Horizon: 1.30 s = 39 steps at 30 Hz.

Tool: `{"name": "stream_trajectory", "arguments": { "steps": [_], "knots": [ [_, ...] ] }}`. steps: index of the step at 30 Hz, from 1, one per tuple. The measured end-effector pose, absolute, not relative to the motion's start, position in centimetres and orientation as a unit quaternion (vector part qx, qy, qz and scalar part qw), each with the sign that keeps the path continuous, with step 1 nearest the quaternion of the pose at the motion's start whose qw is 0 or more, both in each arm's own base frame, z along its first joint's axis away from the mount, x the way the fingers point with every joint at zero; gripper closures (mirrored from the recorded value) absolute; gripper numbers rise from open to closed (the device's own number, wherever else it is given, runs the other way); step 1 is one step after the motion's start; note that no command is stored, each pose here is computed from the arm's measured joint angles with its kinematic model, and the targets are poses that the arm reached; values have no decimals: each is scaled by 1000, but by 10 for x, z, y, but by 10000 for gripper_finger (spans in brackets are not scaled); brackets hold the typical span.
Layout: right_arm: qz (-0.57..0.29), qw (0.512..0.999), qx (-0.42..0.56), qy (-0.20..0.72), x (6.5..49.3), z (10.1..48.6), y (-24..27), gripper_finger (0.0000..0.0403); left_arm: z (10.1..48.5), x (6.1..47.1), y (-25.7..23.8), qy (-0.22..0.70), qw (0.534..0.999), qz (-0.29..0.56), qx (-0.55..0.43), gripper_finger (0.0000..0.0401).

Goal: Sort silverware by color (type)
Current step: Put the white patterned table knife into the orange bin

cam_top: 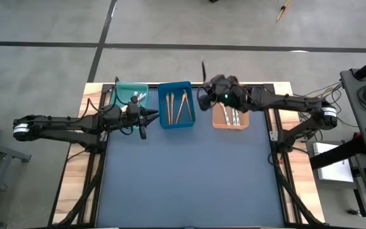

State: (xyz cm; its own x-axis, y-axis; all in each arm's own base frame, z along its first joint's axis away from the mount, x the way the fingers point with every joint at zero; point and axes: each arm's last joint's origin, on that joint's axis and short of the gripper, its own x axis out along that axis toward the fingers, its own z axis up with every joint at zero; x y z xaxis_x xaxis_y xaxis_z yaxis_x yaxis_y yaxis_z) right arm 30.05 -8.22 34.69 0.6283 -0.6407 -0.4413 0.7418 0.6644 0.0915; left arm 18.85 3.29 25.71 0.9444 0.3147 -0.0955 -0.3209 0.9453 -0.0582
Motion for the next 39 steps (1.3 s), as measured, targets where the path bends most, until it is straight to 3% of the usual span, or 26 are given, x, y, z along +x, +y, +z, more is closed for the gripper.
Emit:
{"name": "stream_trajectory", "arguments": {
  "steps": [8, 23, 28, 39],
  "knots": [
    [-465, 816, 200, 279, 270, 339, -118, 390, 257, 188, 33, 43, 985, 161, -36, 337],
    [-457, 714, 363, 386, 232, 302, -159, 390, 257, 188, 33, 43, 985, 161, -32, 337],
    [-457, 673, 378, 442, 234, 281, -168, 390, 257, 188, 33, 43, 985, 161, -33, 337],
    [-429, 629, 397, 513, 253, 238, -187, 390, 257, 188, 33, 44, 985, 161, -31, 337]
  ]
}}
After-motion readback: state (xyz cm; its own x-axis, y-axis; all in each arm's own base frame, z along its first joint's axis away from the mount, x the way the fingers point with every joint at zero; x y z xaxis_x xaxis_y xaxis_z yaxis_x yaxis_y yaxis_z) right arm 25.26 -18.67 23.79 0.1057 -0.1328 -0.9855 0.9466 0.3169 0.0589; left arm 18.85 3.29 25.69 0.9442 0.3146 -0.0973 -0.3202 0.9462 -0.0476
